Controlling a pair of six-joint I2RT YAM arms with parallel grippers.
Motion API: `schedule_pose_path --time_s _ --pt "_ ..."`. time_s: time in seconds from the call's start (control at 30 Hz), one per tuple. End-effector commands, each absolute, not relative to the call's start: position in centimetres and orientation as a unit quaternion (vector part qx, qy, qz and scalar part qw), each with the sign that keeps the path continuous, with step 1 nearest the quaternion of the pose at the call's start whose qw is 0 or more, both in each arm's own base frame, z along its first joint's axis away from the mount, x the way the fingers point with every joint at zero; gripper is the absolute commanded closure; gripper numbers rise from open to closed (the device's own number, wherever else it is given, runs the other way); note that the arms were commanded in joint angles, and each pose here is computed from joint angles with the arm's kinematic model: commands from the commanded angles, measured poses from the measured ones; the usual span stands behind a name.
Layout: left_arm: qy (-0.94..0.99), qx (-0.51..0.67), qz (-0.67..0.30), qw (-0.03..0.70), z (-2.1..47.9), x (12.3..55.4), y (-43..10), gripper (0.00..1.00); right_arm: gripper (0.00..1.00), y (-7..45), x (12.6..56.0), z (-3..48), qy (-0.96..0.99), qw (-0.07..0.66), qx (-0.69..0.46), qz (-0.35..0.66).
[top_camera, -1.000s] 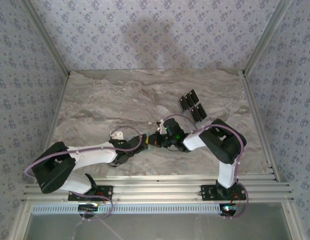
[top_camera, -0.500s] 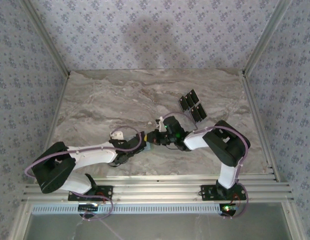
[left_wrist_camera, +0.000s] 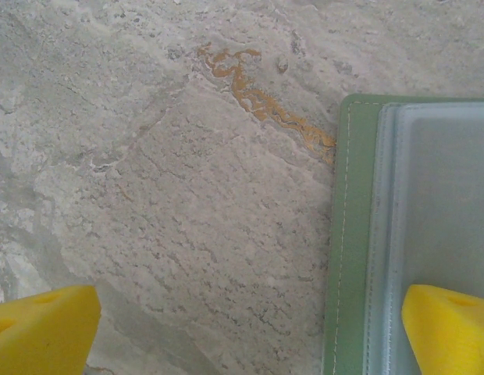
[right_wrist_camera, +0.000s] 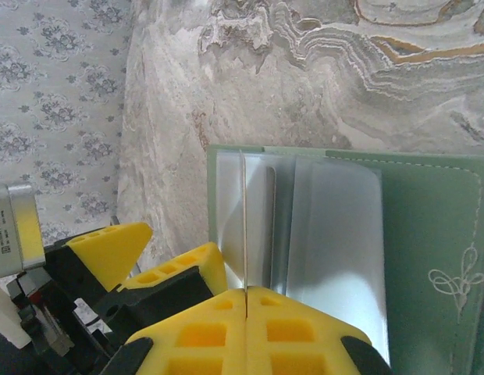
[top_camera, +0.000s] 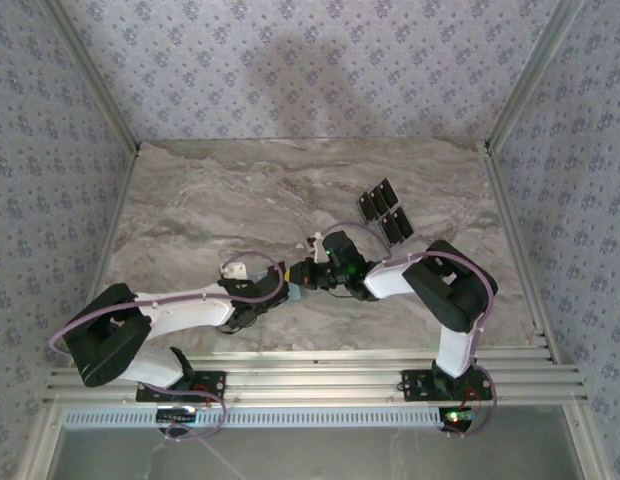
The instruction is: Put the credit cards into the card holder
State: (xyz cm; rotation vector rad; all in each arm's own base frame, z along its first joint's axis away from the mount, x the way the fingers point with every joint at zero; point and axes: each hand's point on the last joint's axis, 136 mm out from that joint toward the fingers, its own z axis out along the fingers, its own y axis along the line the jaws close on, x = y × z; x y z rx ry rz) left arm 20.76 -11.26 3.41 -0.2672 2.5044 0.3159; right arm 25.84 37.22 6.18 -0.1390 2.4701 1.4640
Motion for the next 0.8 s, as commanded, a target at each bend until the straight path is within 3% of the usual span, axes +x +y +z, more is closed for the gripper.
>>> schedule_pose_path --time_s 0.0,0.77 --pt "0.947 -0.082 0.164 0.264 2.4 19.1 -9.2 0.01 1.0 37.7 26.0 5.5 0.853 0.127 -0.045 0.504" --pt "0.947 -0.082 0.166 0.263 2.3 19.0 -9.1 0.0 1.0 38.5 25.4 4.0 0.857 0.109 -0.045 0.501"
